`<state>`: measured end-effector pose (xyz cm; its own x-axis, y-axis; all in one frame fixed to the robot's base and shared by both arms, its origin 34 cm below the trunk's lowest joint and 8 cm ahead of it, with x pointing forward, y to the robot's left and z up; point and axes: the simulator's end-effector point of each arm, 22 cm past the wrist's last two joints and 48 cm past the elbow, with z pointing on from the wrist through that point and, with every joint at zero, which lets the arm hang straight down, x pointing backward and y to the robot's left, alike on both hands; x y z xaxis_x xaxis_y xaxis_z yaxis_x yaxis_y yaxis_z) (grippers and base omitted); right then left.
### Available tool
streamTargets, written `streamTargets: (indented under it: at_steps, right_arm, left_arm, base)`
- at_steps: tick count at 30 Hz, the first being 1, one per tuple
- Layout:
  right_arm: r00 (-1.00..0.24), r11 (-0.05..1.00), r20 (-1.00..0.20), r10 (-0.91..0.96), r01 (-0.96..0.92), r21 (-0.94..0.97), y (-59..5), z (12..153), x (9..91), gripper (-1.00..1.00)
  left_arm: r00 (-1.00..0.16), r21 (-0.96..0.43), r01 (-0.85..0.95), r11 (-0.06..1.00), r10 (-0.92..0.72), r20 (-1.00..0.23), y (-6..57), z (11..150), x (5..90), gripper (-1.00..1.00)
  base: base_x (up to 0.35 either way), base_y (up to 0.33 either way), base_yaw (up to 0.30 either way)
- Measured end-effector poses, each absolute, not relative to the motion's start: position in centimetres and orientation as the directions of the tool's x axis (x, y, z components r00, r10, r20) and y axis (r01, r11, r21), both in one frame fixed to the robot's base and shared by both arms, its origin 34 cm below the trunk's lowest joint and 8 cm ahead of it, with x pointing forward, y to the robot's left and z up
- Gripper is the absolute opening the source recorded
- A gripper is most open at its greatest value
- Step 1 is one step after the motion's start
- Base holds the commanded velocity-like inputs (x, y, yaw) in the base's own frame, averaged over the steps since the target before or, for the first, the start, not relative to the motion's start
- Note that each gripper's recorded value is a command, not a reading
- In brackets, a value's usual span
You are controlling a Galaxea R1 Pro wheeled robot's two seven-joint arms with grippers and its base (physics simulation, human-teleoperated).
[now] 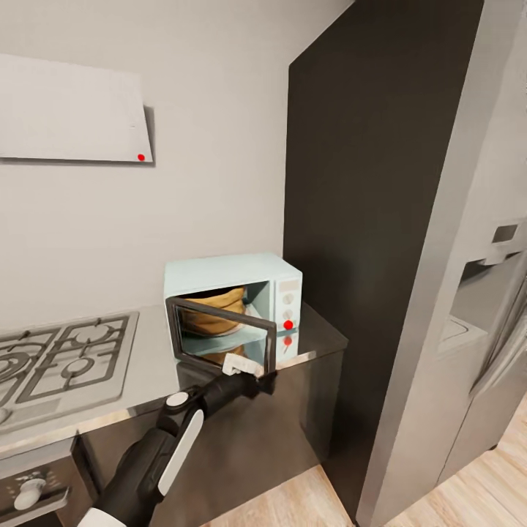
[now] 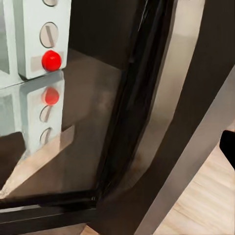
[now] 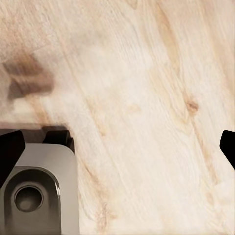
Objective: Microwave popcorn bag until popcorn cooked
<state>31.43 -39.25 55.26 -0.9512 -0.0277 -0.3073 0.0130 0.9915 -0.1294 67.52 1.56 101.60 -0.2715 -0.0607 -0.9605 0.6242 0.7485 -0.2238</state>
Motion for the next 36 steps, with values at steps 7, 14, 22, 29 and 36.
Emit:
streamTargets:
  at_steps: [7,14,22,29,36]
  right_arm:
    - [-0.951,0.991,-0.307,-0.027,0.014,-0.129,-39.3,55.3,31.4,1.00]
    - [-0.951,0.992,-0.308,-0.027,0.013,-0.128,-39.2,55.3,31.4,1.00]
    - [-0.951,0.992,-0.308,-0.027,0.013,-0.128,-39.2,55.3,31.4,1.00]
    - [-0.951,0.992,-0.308,-0.027,0.013,-0.127,-39.1,55.3,31.4,1.00]
    - [-0.951,0.992,-0.308,-0.027,0.012,-0.127,-39.1,55.3,31.4,1.00]
  left_arm:
    - [-0.209,-0.179,0.513,0.840,-0.080,-0.975,4.3,103.2,69.6,1.00]
    - [-0.217,-0.183,0.512,0.839,-0.079,-0.973,4.1,102.9,69.5,1.00]
    - [-0.217,-0.185,0.514,0.838,-0.082,-0.973,4.0,102.9,69.5,1.00]
    - [-0.217,-0.185,0.513,0.838,-0.082,-0.973,4.0,102.9,69.5,1.00]
    - [-0.217,-0.184,0.512,0.839,-0.081,-0.973,4.1,102.9,69.5,1.00]
  base:
    - [0.000,0.000,0.000]
    - [0.134,0.000,0.000]
    - [0.302,0.000,0.000]
    - [0.282,0.000,0.000]
    - [0.260,0.000,0.000]
